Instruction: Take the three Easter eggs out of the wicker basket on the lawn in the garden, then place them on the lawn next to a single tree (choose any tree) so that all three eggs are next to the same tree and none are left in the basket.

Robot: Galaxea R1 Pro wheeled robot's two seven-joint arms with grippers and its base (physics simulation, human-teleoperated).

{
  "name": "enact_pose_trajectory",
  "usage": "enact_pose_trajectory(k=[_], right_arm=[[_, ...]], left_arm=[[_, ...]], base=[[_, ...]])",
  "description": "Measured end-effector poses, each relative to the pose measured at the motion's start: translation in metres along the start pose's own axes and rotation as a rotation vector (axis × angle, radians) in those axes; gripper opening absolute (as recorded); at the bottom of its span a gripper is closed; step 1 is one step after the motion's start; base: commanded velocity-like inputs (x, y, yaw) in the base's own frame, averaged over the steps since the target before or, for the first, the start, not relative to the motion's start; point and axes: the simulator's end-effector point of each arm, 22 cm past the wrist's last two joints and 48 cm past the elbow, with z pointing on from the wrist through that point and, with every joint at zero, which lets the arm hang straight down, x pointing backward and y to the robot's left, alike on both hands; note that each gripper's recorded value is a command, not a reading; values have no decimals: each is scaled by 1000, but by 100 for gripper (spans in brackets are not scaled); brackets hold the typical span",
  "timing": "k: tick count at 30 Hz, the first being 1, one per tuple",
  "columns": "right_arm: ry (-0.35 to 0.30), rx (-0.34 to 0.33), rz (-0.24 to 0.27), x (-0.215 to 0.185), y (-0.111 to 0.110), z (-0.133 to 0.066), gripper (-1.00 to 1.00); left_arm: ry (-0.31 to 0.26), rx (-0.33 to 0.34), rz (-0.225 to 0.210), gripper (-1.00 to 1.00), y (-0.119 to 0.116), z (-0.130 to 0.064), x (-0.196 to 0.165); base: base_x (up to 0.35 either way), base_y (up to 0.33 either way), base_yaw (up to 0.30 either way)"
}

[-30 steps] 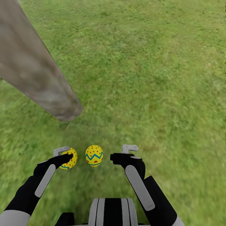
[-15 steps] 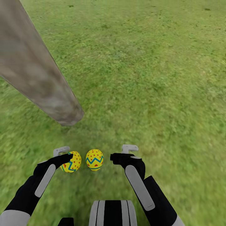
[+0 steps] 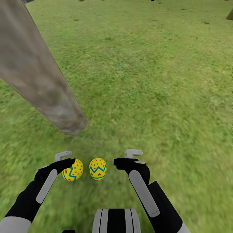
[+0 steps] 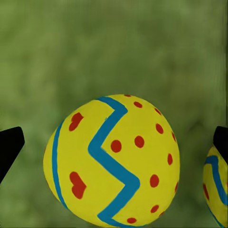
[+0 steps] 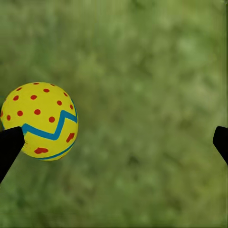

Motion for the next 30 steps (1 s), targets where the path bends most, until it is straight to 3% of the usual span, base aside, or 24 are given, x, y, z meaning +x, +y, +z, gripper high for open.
enact_pose_trajectory(k=[30], right_arm=[[-121,-12,-19,-40,13,-55,100]], left_arm=[[-116,29,-12,100,-8,-50,-56]], base=[[0,0,0]])
